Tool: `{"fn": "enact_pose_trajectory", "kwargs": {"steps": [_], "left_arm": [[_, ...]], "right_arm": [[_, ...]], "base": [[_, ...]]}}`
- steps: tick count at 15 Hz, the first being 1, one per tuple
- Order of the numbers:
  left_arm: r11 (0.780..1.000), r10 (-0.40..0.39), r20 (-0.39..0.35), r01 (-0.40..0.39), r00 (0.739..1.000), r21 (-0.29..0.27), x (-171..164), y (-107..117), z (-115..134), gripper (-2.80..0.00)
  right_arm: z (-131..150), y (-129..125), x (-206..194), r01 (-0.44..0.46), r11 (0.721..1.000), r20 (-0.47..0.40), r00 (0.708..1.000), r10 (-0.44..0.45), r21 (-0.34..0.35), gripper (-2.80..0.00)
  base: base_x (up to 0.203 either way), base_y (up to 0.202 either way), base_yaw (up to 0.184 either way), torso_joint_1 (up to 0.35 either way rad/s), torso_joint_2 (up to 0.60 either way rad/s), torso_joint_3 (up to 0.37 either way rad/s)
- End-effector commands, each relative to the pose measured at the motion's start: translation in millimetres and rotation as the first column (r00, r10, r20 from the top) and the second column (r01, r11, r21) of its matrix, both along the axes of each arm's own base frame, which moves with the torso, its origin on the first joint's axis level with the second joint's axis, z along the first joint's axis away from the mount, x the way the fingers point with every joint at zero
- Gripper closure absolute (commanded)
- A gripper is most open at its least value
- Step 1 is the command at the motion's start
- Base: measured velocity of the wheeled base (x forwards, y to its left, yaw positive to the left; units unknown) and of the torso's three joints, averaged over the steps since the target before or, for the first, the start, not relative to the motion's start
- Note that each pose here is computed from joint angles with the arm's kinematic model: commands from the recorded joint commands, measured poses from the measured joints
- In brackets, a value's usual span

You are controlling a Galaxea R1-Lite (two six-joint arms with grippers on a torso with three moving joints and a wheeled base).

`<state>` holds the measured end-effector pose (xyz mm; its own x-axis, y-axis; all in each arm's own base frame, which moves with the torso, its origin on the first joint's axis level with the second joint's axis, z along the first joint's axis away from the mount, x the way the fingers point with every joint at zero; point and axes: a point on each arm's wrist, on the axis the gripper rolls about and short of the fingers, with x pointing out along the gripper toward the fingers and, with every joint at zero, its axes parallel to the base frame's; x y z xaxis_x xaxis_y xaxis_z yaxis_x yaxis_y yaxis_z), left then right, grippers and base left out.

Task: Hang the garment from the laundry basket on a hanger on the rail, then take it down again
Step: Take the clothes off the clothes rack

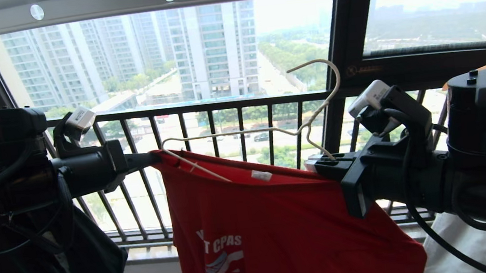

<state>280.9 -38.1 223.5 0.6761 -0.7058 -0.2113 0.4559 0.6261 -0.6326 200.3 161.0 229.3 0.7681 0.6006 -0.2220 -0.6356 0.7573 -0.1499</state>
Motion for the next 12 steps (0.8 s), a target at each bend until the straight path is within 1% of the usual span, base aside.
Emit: {"fn": "enact_pose_trajectory", "kwargs": {"steps": [1,3,5,6,7,10,12], "left_arm": [[1.0,-0.029,-0.008,0.029,1.0,0.002,0.3,-8.0,-3.1,0.0],[0.999,-0.051,-0.013,0.051,0.999,0.008,-2.2,-16.6,-5.3,0.0],[0.996,-0.073,-0.013,0.074,0.997,0.04,-3.4,-24.1,-12.6,0.0],[0.995,-0.081,-0.007,0.081,0.997,0.061,-3.2,-25.2,-16.3,0.0],[0.994,-0.086,-0.008,0.086,0.996,0.065,-3.3,-26.5,-17.4,0.0],[0.995,-0.072,0.003,0.071,0.997,0.07,-4.0,-26.1,-14.9,0.0],[0.995,-0.071,-0.005,0.071,0.997,0.072,-2.5,-26.8,-17.1,0.0]], "right_arm": [[-2.1,2.4,2.4,-0.002,1.0,-0.004,1.0,0.002,-0.004,0.0],[-3.2,4.5,4.9,-0.004,1.0,-0.011,1.0,0.004,-0.002,0.0],[-3.9,6.3,7.2,-0.004,1.0,-0.013,1.0,0.004,0.004,0.0],[-2.9,7.8,8.9,-0.001,1.0,-0.006,1.0,0.001,0.029,0.0],[-1.4,9.9,11.6,0.005,0.998,0.002,1.0,-0.005,0.065,0.0],[-1.5,15.6,20.4,0.054,0.993,0.027,0.998,-0.057,0.102,0.0],[2.9,18.4,23.8,0.059,0.984,0.031,0.997,-0.066,0.167,0.0]], "base": [[0.0,0.0,0.0,0.0,0.0,0.0],[0.0,0.0,0.0,0.0,0.0,0.0],[0.0,0.0,0.0,0.0,0.0,0.0],[0.0,0.0,0.0,0.0,0.0,0.0],[0.0,0.0,0.0,0.0,0.0,0.0],[0.0,0.0,0.0,0.0,0.0,0.0],[0.0,0.0,0.0,0.0,0.0,0.0]]}}
